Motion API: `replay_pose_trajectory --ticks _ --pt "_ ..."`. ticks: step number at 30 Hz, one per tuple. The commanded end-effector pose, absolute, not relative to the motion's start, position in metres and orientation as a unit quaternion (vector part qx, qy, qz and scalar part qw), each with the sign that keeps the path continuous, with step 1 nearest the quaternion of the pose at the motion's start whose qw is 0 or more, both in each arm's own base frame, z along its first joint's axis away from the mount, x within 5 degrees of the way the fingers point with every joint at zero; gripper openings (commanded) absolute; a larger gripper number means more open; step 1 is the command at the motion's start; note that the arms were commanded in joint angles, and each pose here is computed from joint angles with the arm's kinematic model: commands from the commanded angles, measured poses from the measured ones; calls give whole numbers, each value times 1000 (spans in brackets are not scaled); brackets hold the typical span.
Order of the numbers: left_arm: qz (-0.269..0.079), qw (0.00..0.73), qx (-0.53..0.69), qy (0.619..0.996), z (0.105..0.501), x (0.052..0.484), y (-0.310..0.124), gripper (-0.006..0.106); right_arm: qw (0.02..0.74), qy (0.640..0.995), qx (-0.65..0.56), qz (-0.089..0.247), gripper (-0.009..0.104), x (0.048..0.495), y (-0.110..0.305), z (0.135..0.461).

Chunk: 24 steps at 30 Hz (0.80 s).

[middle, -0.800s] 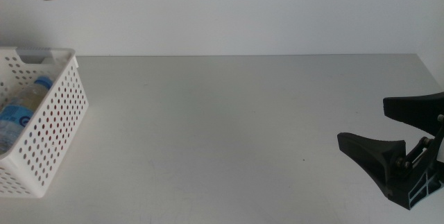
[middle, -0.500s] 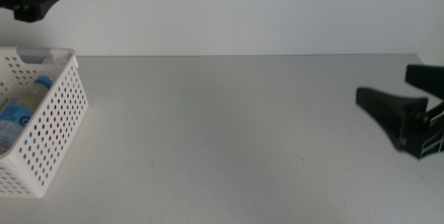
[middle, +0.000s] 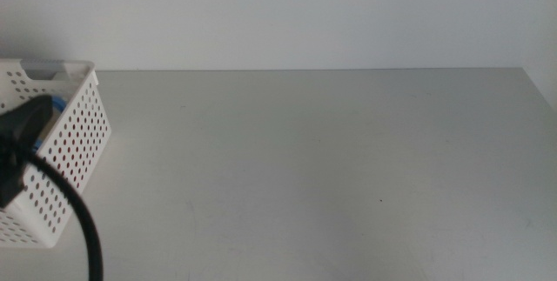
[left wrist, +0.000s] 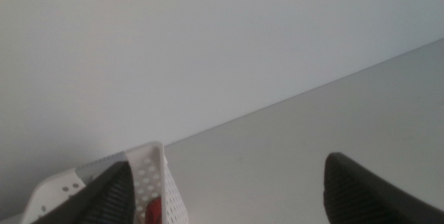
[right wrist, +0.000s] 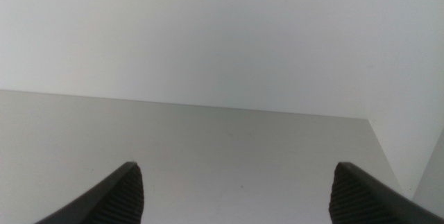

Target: Use arms to grab the bottles and put them into the dustbin to the left of the table.

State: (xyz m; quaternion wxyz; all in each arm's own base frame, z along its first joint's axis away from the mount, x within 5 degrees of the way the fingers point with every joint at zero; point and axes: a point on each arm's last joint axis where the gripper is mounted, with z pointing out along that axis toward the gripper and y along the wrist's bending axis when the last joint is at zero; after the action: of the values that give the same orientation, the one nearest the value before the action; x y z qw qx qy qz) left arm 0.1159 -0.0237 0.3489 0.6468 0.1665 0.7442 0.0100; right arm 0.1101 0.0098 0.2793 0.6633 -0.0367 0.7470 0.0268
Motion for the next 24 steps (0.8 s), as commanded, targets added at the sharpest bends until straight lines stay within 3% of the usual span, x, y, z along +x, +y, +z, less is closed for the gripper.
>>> replay_pose_trajectory --ticks 1,9,17,24 --pt "9 687 153 710 346 107 -21 94 704 708 -45 8 75 97 7 280" --pt "58 680 73 727 281 75 -1 94 691 719 -67 -9 75 71 6 229" --pt "9 703 18 711 232 53 -2 94 698 715 -37 -16 75 63 2 203" --pt "9 681 16 732 190 55 -2 94 715 698 3 -43 75 56 -3 202"
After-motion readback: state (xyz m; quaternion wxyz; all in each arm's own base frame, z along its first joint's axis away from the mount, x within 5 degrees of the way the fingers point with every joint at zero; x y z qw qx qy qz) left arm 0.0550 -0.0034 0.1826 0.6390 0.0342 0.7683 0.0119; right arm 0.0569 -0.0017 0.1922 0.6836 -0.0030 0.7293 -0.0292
